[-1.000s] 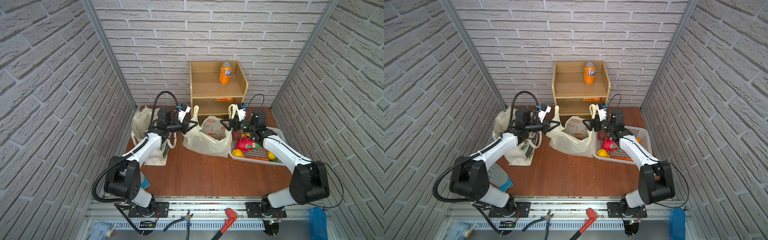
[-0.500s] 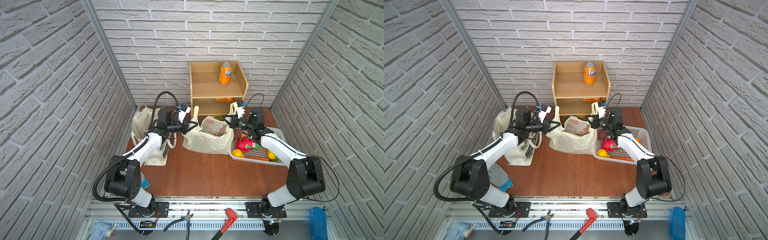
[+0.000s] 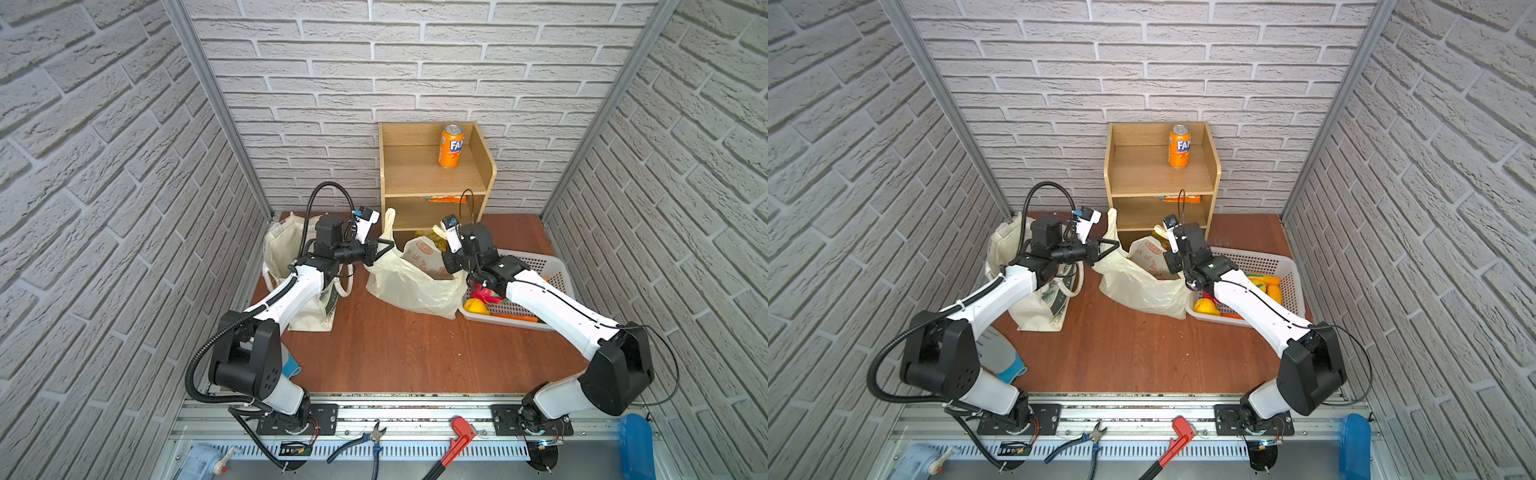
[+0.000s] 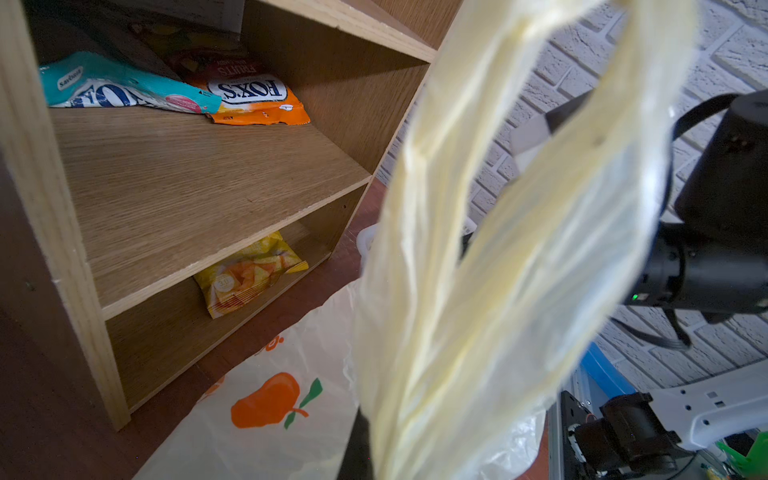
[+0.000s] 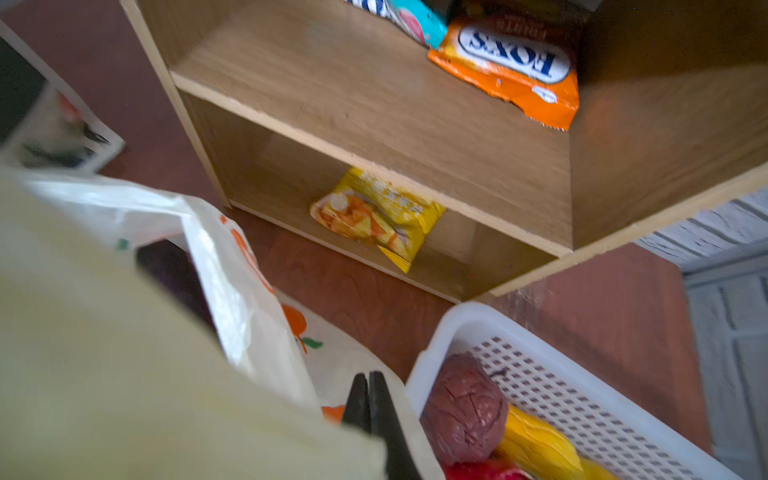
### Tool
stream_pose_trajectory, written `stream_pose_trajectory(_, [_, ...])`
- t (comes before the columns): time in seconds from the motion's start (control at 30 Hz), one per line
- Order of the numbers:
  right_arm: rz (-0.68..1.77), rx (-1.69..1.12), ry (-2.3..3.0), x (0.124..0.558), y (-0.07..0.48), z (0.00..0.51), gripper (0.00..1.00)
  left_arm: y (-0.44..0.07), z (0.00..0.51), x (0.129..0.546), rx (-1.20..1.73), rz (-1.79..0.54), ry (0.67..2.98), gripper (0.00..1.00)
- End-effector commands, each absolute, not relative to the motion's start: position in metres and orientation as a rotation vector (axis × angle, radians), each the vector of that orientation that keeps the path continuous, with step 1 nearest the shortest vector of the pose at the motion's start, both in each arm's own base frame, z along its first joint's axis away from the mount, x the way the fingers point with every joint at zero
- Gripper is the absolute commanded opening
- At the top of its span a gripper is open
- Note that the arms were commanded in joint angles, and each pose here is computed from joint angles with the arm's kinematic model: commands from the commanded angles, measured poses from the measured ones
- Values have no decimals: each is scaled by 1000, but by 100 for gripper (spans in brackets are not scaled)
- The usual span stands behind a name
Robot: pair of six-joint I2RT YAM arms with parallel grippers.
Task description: Place the mixed food into the grocery bags and tie them
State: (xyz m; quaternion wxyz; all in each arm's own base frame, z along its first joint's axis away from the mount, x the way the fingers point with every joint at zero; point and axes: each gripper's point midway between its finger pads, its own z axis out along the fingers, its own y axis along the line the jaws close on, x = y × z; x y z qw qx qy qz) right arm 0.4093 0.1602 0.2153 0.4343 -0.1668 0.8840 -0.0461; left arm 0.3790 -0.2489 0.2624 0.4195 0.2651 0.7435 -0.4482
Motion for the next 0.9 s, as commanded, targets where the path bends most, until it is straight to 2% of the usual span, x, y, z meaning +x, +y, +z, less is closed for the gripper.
stream_pose_trajectory(0.0, [-261,-354,2215,407,145,222,6,-252,265,381,681,-1114,1827,0])
stream_pose_trajectory(0.07, [-163,-373,2222,405,159,225,6,-252,264,381,684,-1114,1831,0])
stream_pose_trajectory(0.13, [-56,-416,2215,401,173,233,13,-252,263,380,689,-1113,1834,0])
stream_pose_trajectory(0.3, [215,-571,2167,382,206,267,54,-251,263,379,700,-1109,1834,0])
stream_pose_trajectory(0.4, [371,-617,2146,372,212,285,69,-251,264,378,706,-1110,1831,0])
stream_pose_trajectory(0.5, [539,-641,2111,363,210,299,79,-251,265,378,714,-1117,1823,0])
stream_pose_trajectory(0.67, [749,-617,2032,352,190,313,87,-248,268,379,718,-1124,1808,0])
stream_pose_trajectory(0.87, [807,-585,1938,337,170,326,90,-244,272,377,731,-1130,1794,0])
